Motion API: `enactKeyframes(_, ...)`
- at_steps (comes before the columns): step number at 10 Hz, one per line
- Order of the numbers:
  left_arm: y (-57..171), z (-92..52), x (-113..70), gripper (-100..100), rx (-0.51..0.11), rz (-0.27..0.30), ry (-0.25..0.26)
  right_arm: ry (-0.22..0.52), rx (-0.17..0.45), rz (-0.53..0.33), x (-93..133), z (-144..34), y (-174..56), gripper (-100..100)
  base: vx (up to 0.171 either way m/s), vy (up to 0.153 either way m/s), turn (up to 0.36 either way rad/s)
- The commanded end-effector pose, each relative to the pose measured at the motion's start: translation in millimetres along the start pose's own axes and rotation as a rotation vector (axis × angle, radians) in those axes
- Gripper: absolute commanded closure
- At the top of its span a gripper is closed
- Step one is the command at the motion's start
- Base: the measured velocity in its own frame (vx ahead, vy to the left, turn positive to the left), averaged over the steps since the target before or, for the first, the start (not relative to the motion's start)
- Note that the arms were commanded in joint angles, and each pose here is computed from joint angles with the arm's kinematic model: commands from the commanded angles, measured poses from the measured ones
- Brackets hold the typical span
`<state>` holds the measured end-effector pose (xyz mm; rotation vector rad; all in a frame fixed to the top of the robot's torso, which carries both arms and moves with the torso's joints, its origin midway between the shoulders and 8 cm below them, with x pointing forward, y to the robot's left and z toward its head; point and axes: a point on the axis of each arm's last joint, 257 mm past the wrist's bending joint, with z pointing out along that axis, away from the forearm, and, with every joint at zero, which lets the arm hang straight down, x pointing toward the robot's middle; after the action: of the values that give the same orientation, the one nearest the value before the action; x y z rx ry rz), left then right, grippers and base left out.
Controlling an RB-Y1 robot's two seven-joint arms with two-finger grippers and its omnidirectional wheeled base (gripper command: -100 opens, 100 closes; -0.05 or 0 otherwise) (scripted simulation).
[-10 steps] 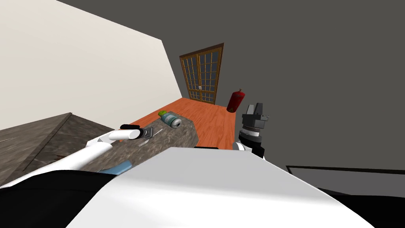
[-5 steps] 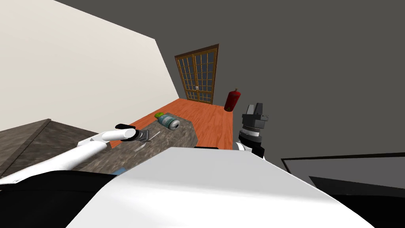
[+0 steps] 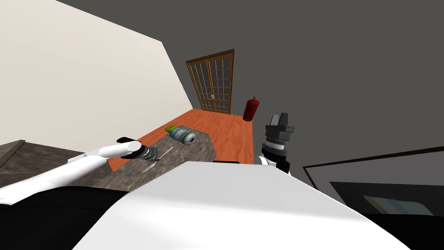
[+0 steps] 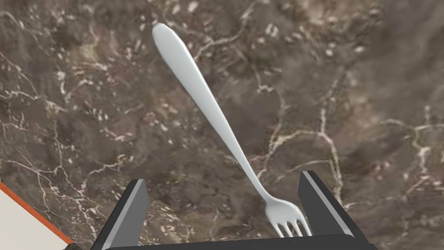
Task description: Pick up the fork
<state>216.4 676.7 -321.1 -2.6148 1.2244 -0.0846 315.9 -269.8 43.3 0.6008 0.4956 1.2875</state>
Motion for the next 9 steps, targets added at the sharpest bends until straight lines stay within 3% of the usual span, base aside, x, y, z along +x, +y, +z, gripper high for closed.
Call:
enactKeyframes(1,14,3.2,-8.1,-100,-0.063,-0.078,-0.007,0.0,0.0,0.0,0,0.0,0,0,-0.014,0.03,-0.098)
enactKeyframes(2,24,2.4,-21.0,-100,-0.103,-0.132,-0.026,0.0,0.0,0.0,0,0.0,0,0,-0.014,0.042,-0.133)
enactKeyframes(3,25,2.3,-19.8,-100,-0.108,-0.141,-0.02,0.0,0.0,0.0,0,0.0,0,0,-0.013,0.032,-0.057)
enactKeyframes(5,46,-0.1,-36.9,-100,-0.184,-0.241,-0.043,0.0,0.0,0.0,0,0.0,0,0,-0.019,0.033,-0.095)
enactKeyframes(6,46,-0.1,-35.8,-100,-0.185,-0.244,-0.039,0.0,0.0,0.0,0,0.0,0,0,-0.013,0.029,-0.045)
enactKeyframes(9,69,-3.0,-50.7,-100,-0.263,-0.348,-0.06,0.0,0.0,0.0,0,0.0,0,0,-0.016,0.027,-0.064)
